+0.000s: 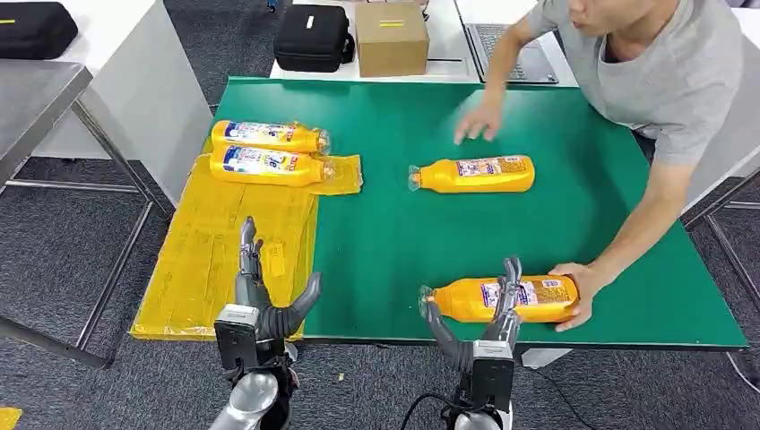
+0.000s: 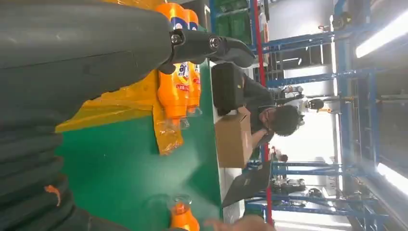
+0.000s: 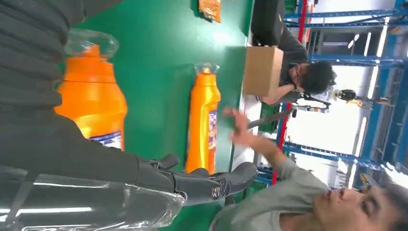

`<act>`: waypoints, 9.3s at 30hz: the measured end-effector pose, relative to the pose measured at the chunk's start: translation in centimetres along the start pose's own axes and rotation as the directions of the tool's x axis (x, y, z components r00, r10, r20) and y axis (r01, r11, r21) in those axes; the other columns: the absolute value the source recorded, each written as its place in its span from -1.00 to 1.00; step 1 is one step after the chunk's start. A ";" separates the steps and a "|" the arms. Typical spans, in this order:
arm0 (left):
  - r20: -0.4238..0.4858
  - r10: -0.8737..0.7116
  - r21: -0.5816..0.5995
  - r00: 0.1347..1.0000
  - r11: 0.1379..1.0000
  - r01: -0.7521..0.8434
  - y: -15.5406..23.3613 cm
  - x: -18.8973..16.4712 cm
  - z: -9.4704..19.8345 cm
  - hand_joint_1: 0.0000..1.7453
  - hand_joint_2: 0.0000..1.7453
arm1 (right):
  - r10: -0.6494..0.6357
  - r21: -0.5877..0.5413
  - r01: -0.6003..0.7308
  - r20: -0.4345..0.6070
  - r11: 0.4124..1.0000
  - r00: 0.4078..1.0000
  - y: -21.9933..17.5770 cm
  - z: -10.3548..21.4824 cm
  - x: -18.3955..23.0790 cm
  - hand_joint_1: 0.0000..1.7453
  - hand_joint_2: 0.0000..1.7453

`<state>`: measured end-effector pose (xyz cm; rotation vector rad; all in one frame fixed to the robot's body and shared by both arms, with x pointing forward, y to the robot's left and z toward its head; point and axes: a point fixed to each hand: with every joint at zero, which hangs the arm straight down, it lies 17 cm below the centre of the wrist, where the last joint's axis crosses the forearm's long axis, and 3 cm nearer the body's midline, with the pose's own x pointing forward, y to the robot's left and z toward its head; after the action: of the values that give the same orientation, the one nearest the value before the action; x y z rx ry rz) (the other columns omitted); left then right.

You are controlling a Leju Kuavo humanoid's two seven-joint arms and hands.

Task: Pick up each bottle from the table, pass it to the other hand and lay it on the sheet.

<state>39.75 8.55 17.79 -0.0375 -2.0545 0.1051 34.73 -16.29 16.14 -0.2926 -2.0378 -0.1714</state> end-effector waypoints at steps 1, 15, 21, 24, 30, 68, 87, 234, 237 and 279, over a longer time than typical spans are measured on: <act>-0.001 0.009 -0.006 1.000 1.000 -0.009 -0.1 0.0 0.0 -1.00 1.00 | -0.007 0.007 0.007 -0.004 1.000 1.000 0.2 0.1 -0.1 -1.00 1.00; 0.023 0.071 -0.032 0.997 0.997 -0.070 -0.1 0.9 -1.3 -1.00 1.00 | 0.061 0.057 -0.061 0.010 0.997 0.998 0.9 0.9 -0.9 -1.00 1.00; 0.067 0.008 -0.016 0.998 1.000 -0.007 0.3 1.7 -2.2 -1.00 1.00 | 0.083 0.040 -0.083 0.019 0.996 0.996 0.8 0.5 -0.8 -1.00 1.00; 0.083 0.014 -0.035 0.996 0.999 -0.011 -0.2 2.1 -2.6 -1.00 1.00 | 0.096 0.039 -0.098 0.044 0.994 0.994 1.0 0.2 -0.1 -1.00 1.00; 0.098 0.079 -0.088 0.992 0.994 -0.070 -1.5 3.0 -3.7 -1.00 1.00 | 0.194 0.047 -0.208 0.211 0.977 0.958 1.1 -1.4 3.2 -1.00 1.00; 0.086 0.024 -0.007 0.996 1.000 -0.024 5.0 1.3 -4.5 -1.00 1.00 | 0.788 0.286 -0.848 0.322 0.447 0.524 -8.3 0.2 -7.5 -1.00 1.00; 0.062 0.086 -0.030 0.994 0.996 -0.084 3.9 0.6 -5.9 -1.00 1.00 | 0.787 0.269 -0.903 0.447 0.336 0.426 -7.9 -7.3 -8.3 -1.00 1.00; -0.093 0.223 -0.205 0.970 0.949 -0.238 -3.9 -2.2 -11.4 -1.00 1.00 | 0.708 0.911 -0.413 0.288 0.005 0.645 -13.8 -9.0 -14.4 -1.00 1.00; -0.108 0.225 -0.206 0.968 0.948 -0.244 -4.0 -2.4 -11.6 -1.00 1.00 | 0.705 0.912 -0.410 0.293 -0.004 0.646 -13.4 -9.5 -14.2 -1.00 1.00; -0.165 0.231 -0.241 0.959 0.933 -0.266 -5.4 -3.2 -11.6 -1.00 1.00 | 0.694 0.965 -0.260 0.213 -0.038 0.687 -12.4 -6.0 -16.5 -1.00 1.00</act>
<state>51.57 3.62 20.80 -0.4594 -1.9088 -0.0125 43.71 -31.89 4.32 -0.1149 -1.1201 1.4977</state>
